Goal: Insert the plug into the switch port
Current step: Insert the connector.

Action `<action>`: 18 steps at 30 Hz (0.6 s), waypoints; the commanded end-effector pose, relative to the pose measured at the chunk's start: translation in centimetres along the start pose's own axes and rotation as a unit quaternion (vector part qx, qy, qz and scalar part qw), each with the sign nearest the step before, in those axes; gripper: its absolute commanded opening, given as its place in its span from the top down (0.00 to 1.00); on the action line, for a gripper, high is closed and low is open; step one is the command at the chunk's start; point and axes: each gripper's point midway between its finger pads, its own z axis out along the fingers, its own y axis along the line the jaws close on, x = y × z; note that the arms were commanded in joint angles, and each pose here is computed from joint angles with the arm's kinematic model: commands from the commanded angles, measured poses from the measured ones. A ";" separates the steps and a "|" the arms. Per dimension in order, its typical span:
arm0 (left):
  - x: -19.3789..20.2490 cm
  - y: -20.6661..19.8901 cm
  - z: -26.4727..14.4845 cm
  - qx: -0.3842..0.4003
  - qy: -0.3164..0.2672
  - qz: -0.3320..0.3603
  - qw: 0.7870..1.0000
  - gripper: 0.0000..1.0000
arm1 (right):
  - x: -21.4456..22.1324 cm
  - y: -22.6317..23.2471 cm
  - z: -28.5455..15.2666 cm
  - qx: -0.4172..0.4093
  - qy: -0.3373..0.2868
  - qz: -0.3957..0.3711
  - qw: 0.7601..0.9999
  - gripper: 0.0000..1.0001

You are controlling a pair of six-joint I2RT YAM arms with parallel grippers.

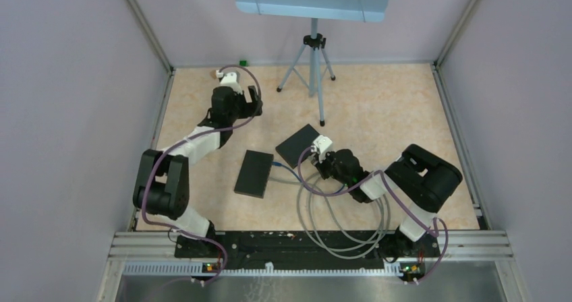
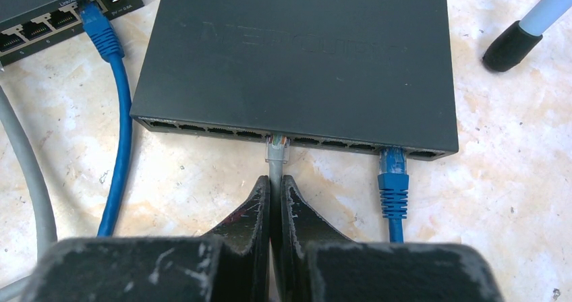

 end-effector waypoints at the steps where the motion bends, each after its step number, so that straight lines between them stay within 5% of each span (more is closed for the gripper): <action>1: -2.5 3.7 -1.8 -0.117 -0.025 -0.034 0.992 0.01 | -2.9 1.0 0.2 -0.025 -0.042 0.011 0.999 1.00; 8: 0.2 -1.6 -1.9 0.071 -0.011 -0.010 0.997 0.01 | -2.9 0.8 0.1 -0.021 -0.044 0.014 0.999 1.00; 13: 7.0 -7.7 -0.3 0.245 0.101 -0.006 0.964 0.01 | -3.2 0.6 0.0 -0.016 -0.052 0.012 0.998 1.00; 18: 11.1 -10.6 0.9 0.292 0.143 0.012 0.945 0.01 | -3.2 0.7 0.0 -0.018 -0.052 0.011 0.998 1.00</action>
